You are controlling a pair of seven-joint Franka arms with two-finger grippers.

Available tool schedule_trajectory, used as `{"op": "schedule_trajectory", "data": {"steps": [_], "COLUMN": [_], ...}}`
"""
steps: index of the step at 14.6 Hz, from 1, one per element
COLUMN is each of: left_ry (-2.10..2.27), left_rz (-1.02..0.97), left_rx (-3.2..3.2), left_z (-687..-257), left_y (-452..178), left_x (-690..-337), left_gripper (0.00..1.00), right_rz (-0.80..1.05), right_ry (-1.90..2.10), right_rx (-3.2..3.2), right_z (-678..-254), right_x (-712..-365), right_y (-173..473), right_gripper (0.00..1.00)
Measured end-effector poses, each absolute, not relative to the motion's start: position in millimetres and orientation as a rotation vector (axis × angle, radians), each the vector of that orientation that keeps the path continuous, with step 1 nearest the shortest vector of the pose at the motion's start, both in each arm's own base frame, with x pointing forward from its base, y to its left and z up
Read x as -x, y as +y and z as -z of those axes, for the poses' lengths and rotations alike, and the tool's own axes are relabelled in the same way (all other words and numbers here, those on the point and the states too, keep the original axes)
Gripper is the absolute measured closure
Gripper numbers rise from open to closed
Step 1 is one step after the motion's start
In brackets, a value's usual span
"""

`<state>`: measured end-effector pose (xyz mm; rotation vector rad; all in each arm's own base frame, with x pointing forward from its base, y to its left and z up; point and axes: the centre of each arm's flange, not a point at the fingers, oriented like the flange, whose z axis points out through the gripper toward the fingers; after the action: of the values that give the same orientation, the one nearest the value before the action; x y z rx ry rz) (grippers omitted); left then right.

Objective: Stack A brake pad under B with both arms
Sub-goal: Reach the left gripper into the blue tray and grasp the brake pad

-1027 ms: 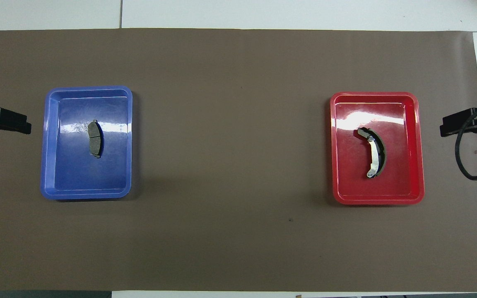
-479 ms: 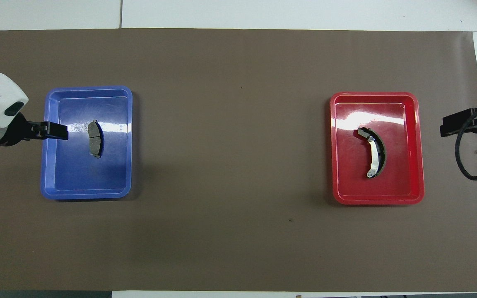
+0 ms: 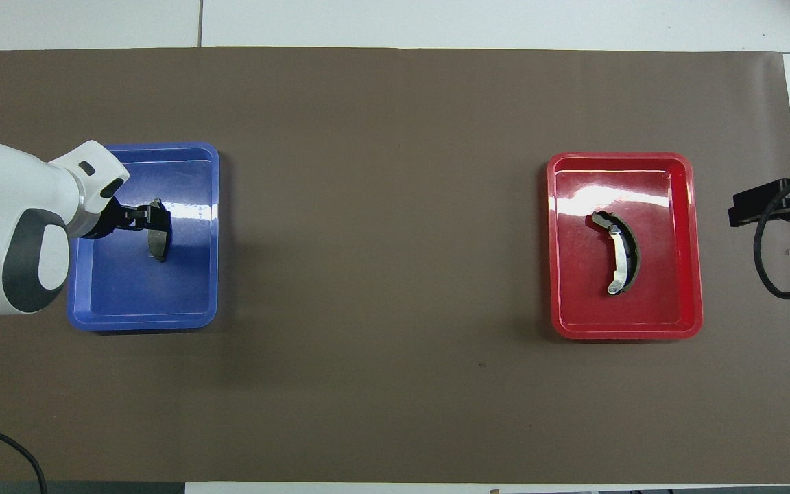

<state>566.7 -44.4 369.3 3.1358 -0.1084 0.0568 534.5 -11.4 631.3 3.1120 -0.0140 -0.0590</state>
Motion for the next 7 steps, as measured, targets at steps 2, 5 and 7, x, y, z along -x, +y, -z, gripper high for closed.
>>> {"op": "schedule_trajectory", "data": {"steps": [2,5,7], "left_ry": [-0.102,-0.090,-0.086], "left_rz": [-0.084,-0.090,-0.089], "left_rx": [-3.135,-3.136,-3.136], "left_z": [-350,-333,-326], "left_y": [-44,-39,-38], "left_x": [-564,-561,-561], "left_gripper": [0.02,0.02,0.02], "right_rz": [0.059,0.059,0.059], "right_ry": [-0.014,-0.014,-0.014], "right_rx": [-3.112,-3.112,-3.112], "right_z": [-631,-631,-631], "right_x": [-535,-535,-534], "right_y": [-11,-11,-11], "right_gripper": [0.00,0.00,0.00]}}
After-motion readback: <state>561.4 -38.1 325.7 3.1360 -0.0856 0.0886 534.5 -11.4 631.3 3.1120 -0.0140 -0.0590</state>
